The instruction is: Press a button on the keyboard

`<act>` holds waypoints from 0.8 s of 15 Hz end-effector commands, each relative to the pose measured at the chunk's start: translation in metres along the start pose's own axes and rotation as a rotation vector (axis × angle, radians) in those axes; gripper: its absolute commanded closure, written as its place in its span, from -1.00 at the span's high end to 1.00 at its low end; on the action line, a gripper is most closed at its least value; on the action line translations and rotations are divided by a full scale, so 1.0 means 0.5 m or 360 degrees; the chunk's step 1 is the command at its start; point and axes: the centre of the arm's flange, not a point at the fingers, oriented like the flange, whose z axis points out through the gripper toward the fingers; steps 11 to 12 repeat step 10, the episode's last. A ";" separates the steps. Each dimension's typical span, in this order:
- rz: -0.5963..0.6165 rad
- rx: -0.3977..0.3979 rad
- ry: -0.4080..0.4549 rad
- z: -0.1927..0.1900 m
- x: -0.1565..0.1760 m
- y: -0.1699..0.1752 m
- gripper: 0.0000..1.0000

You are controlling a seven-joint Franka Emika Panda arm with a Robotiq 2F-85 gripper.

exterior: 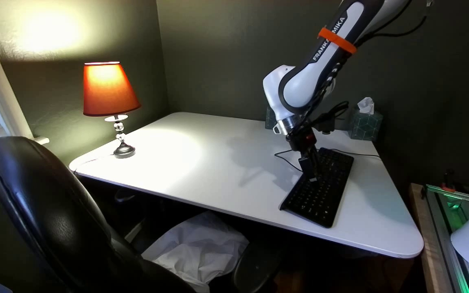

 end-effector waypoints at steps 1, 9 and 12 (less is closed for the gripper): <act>0.0044 0.0018 0.0037 -0.007 -0.040 -0.007 1.00; 0.0037 0.0025 0.0040 -0.020 -0.033 -0.005 1.00; 0.0037 0.0025 0.0040 -0.020 -0.033 -0.005 1.00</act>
